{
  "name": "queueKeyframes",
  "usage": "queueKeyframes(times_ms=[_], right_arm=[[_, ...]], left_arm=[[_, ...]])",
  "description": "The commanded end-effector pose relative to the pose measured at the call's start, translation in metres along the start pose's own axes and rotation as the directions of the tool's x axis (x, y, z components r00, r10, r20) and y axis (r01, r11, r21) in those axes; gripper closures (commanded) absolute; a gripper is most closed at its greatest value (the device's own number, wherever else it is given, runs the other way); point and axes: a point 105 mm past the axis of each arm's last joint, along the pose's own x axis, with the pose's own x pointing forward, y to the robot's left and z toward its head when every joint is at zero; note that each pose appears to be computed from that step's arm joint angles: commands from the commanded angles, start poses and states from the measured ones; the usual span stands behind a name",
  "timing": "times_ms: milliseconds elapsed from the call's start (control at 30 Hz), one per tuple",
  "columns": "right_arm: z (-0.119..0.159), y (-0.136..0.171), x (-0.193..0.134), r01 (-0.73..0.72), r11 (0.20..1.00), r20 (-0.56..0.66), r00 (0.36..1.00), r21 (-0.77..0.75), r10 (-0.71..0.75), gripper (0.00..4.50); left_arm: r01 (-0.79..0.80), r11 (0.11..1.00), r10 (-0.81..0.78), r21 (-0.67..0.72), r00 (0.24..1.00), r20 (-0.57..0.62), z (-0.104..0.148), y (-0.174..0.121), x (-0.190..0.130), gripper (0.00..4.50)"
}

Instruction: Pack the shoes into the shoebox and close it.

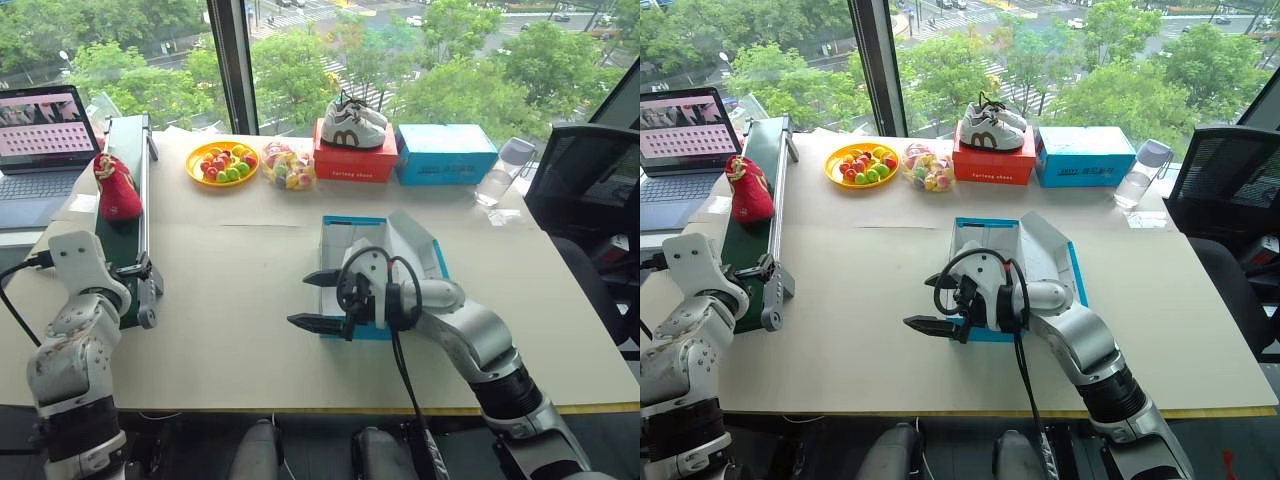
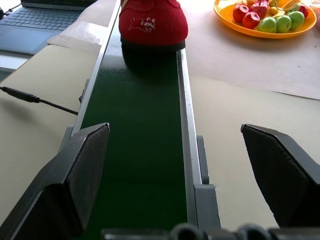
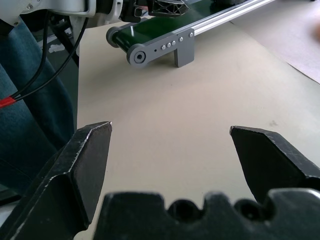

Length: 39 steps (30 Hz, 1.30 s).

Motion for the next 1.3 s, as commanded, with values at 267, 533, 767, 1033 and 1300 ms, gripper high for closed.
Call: queueKeyframes(times_ms=[267, 533, 767, 1033, 1300], right_arm=[[0.008, 0.000, -0.004, 0.016, 0.999, 0.030, 0.999, -0.033, -0.015, 0.02], [0.009, 0.001, -0.005, 0.019, 0.999, 0.034, 0.999, -0.027, -0.019, 0.02], [0.009, -0.001, -0.007, 0.029, 0.999, 0.036, 0.999, -0.026, -0.028, 0.02], [0.010, -0.004, -0.007, 0.042, 0.999, 0.038, 0.998, -0.030, -0.041, 0.00], [0.008, -0.005, -0.006, 0.048, 0.998, 0.034, 0.998, -0.033, -0.047, 0.00]], left_arm=[[-0.017, 1.000, 0.016, 0.023, 0.997, 0.078, 0.022, 0.003, -0.001, 0.00], [-0.045, 0.999, 0.044, 0.016, 0.999, 0.026, 0.006, 0.009, 0.001, 0.00], [-0.115, 0.993, 0.114, 0.002, 0.984, -0.140, -0.032, 0.018, 0.001, 0.00], [-0.067, 0.994, 0.058, -0.086, 0.993, -0.103, -0.024, 0.001, 0.000, 1.95], [-0.098, 0.989, 0.086, -0.112, 0.991, -0.104, -0.022, 0.005, 0.001, 1.95]])
